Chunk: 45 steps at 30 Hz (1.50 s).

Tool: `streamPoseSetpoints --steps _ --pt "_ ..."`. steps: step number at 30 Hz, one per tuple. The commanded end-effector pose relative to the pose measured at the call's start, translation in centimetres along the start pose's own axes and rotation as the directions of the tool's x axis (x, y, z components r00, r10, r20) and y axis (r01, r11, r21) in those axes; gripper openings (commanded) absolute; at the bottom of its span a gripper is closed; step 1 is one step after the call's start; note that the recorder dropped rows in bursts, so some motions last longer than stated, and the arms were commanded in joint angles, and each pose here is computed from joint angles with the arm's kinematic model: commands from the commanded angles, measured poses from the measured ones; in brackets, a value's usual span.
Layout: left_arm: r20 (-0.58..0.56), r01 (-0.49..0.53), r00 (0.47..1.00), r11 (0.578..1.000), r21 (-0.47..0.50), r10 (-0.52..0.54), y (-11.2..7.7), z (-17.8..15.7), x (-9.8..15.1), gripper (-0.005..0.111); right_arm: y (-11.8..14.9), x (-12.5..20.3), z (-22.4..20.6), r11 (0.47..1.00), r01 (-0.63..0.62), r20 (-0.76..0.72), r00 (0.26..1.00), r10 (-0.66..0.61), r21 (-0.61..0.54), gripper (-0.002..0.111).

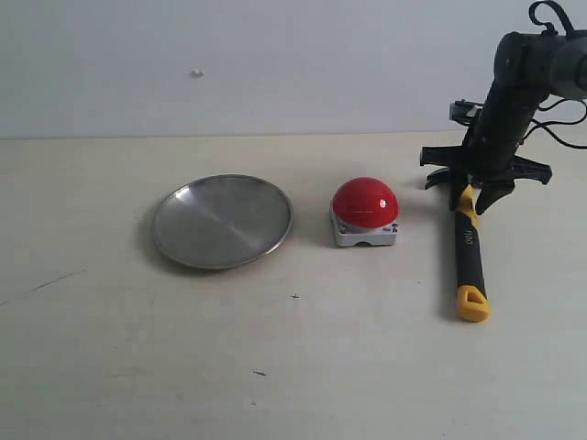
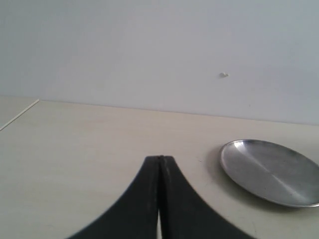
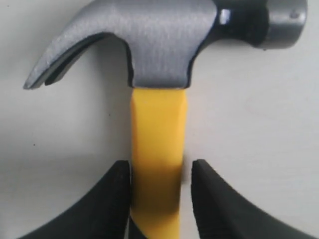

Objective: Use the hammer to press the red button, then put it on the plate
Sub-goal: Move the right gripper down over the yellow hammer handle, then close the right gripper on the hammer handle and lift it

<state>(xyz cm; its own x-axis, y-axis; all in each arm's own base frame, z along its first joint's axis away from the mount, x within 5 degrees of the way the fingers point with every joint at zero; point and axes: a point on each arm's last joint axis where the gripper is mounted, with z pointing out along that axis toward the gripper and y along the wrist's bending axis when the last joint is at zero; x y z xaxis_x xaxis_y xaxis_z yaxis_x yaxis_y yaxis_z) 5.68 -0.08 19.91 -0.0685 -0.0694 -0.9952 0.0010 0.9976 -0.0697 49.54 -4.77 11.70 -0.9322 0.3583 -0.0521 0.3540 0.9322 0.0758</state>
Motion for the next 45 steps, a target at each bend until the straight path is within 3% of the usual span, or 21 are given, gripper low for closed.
streamPoseSetpoints --steps 1,7,9,11,12,24,39,41,42,45 --pt "0.008 0.001 1.0 1.0 -0.004 -0.001 0.0 0.0 -0.1 0.0 -0.2 0.0 0.3 1.0 0.001 -0.019 1.0 -0.001 0.019 0.039" --pt "0.008 0.001 1.0 1.0 -0.004 -0.001 0.0 0.0 -0.1 0.0 -0.1 0.2 1.6 1.0 -0.015 -0.046 0.999 0.016 0.023 0.039" --pt "0.008 0.001 1.0 1.0 -0.004 -0.001 0.0 0.0 -0.1 0.0 -0.2 0.2 1.6 1.0 -0.016 -0.043 0.999 0.017 0.024 0.032" --pt "0.008 0.001 1.0 1.0 -0.004 -0.001 0.0 0.0 -0.1 0.0 -0.1 0.0 1.6 1.0 -0.011 -0.024 1.0 0.012 0.023 0.015" --pt "0.008 0.001 1.0 1.0 -0.004 -0.001 0.0 0.0 -0.1 0.0 -0.1 -0.1 1.6 1.0 0.007 -0.012 1.0 -0.007 0.02 0.001" --pt "0.008 0.001 1.0 1.0 -0.004 -0.001 0.0 0.0 -0.1 0.0 0.4 -0.9 -3.1 0.992 0.123 0.135 0.983 -0.121 -0.005 0.0" --pt "0.015 0.003 1.0 1.0 -0.004 -0.003 0.0 0.0 -0.1 0.0 0.5 -0.8 -5.0 0.988 0.153 0.173 0.974 -0.15 -0.005 0.0" --pt "0.067 0.14 0.988 0.99 0.011 -0.14 0.0 -0.1 -0.6 0.0 0.6 -0.9 -6.0 0.988 0.154 0.201 0.968 -0.149 -0.01 0.0" --pt "0.126 0.359 0.923 0.932 0.046 -0.362 0.0 -0.1 -1.2 0.0 0.6 -0.8 -6.7 0.988 0.155 0.214 0.966 -0.148 -0.013 0.0" --pt "0.132 0.502 0.851 0.861 0.081 -0.509 0.0 -0.2 -1.4 0.0 0.5 -0.5 -7.2 0.988 0.155 0.226 0.963 -0.149 -0.011 0.0"
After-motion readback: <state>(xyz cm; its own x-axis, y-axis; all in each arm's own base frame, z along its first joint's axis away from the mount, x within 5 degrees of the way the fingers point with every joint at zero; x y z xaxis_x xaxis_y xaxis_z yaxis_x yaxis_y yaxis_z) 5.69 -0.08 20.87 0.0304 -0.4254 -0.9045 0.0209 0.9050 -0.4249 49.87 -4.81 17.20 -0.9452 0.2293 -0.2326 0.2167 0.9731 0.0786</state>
